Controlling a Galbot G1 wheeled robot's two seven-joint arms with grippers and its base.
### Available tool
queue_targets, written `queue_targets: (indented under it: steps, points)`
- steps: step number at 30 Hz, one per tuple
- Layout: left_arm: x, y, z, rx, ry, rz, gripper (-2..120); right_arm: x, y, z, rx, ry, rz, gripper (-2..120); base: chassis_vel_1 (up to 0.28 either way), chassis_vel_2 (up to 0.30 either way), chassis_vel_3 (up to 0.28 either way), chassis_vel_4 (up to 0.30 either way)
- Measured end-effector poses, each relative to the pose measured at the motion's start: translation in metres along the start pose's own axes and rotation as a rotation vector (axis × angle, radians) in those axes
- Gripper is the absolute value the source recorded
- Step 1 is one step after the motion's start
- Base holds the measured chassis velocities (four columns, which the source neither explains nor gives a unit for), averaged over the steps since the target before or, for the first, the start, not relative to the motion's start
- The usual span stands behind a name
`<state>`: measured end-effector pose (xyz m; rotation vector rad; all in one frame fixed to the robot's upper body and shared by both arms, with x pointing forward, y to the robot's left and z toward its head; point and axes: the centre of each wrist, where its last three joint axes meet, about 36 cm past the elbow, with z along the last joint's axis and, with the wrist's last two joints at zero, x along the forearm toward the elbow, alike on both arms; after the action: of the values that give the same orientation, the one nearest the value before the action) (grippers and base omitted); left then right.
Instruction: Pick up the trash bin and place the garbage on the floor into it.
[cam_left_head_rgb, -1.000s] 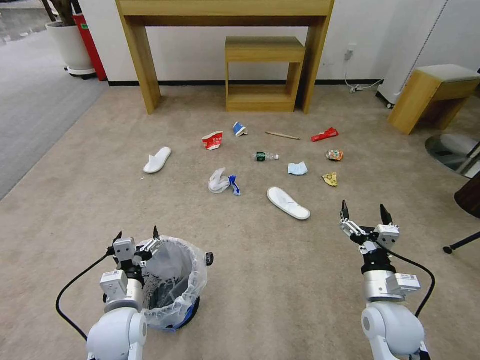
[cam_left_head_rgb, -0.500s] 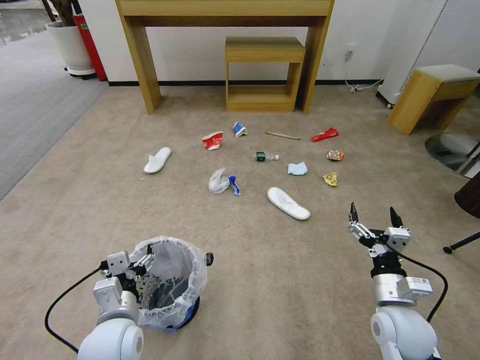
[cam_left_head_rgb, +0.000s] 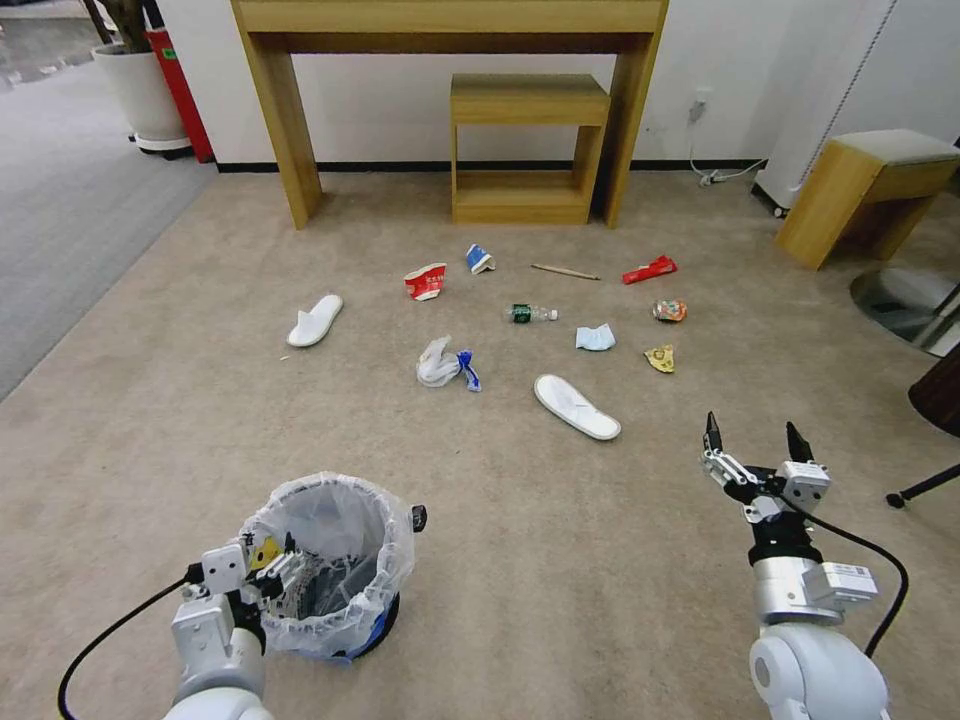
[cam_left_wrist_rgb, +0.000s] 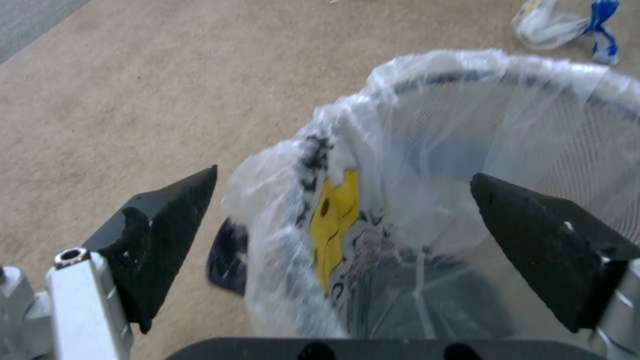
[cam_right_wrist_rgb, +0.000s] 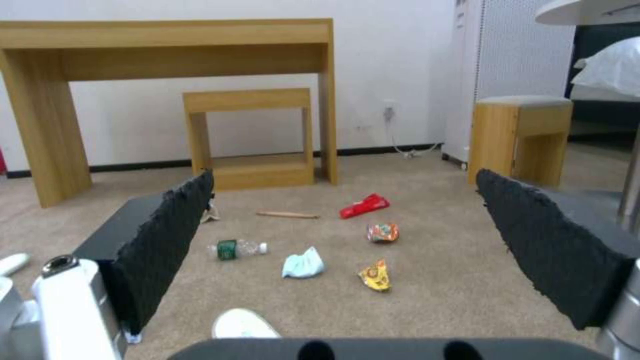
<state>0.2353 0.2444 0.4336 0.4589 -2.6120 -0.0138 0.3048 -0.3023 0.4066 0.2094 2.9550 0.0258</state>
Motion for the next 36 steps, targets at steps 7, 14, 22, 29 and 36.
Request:
queue_targets:
  steps: [7, 14, 22, 29, 36]
  points:
    - [0.010, 0.002, 0.001, -0.007, 0.017, -0.008, 100, 0.002, -0.003, -0.003, 0.005, 0.004, -0.002, 100, 0.000, 0.000, 0.000, 0.000]
    - [0.010, 0.002, 0.007, -0.009, 0.040, -0.011, 100, 0.004, -0.004, -0.004, 0.011, 0.016, -0.011, 100, 0.000, 0.000, 0.000, 0.000]
    - [0.000, -0.001, 0.015, 0.013, 0.083, -0.009, 100, 0.004, -0.003, 0.001, 0.015, 0.030, -0.018, 100, 0.000, 0.000, 0.000, 0.000]
    - [-0.010, -0.004, 0.019, 0.027, 0.104, -0.012, 100, 0.003, -0.002, 0.007, 0.018, 0.042, -0.020, 100, 0.000, 0.000, 0.000, 0.000]
    - [-0.020, -0.004, 0.022, 0.033, 0.112, -0.020, 100, 0.001, -0.002, 0.011, 0.021, 0.050, -0.025, 100, 0.000, 0.000, 0.000, 0.000]
